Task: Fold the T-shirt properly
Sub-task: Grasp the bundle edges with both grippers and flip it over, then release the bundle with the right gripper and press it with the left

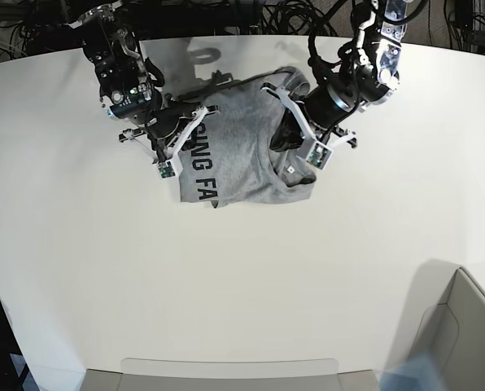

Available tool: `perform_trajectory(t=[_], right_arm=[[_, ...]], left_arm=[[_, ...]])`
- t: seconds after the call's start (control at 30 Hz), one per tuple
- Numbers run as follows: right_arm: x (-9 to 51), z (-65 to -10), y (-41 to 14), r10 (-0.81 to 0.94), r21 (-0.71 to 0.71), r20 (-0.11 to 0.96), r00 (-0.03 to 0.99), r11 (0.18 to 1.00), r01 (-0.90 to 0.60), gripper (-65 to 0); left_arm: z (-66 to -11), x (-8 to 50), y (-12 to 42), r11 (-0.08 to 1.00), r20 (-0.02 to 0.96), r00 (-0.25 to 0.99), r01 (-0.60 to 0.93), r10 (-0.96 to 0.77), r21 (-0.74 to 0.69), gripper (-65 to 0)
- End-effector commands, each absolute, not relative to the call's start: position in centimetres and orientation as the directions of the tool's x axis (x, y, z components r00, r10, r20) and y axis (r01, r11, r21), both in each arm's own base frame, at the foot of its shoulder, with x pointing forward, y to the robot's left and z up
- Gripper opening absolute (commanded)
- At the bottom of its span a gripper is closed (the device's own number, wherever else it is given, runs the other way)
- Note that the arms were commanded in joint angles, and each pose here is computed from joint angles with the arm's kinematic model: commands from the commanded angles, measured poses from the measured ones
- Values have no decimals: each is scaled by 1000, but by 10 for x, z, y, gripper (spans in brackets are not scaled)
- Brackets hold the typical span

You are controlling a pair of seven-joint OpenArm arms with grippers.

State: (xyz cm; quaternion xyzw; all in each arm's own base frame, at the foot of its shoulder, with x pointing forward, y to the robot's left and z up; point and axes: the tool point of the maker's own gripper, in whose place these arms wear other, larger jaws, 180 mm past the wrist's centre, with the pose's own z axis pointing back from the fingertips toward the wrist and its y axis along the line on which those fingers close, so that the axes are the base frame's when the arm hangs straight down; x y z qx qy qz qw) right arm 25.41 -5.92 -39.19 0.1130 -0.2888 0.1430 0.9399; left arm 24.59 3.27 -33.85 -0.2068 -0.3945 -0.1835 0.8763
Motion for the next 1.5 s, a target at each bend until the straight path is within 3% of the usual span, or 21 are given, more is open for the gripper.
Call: perform_trajectory(t=[0.0,0.1,0.2,0.3,0.5,0.63,0.73,0.87,1.07,1.47], right_arm=[[260,-387,-57,211,131,599,773,926,-354,-650],[256,-395,-56,236,132,579,781,918,-375,-650],[255,-397,-55,242,131,575,781,916,-380,-650],[252,-391,-53,241,135,589,772,912,-387,-650],[270,-337,-41,228,114,714,662,895,-431,-650],[306,-318,-56,209,72,759,617,915,-398,-650],[337,-329,-69,221,40,738,638,929,-368,-650],[361,-351,-80,267,5,686,677,929,-371,-650],[353,-390,-76,347,-7,591,728,905,-425,-650],[262,-432,-58,441,-17,496,748,866,-499,-650]], left_arm=[[-340,251,35,850,772,618,479,-152,-216,-650],[-361,264,45,869,740,655,445,-152,-216,-650],[-393,284,85,933,675,734,292,-77,-211,-650],[-388,300,113,957,688,725,209,-15,-199,-650],[-326,298,106,952,795,607,254,-18,-172,-650],[-331,271,58,904,752,652,376,-101,-204,-650],[-356,231,19,837,676,703,493,-222,-238,-650],[-369,202,4,789,666,691,562,-281,-250,-650],[-433,188,28,831,529,792,493,-304,-259,-650],[-449,288,116,947,533,827,292,-179,-136,-650]])
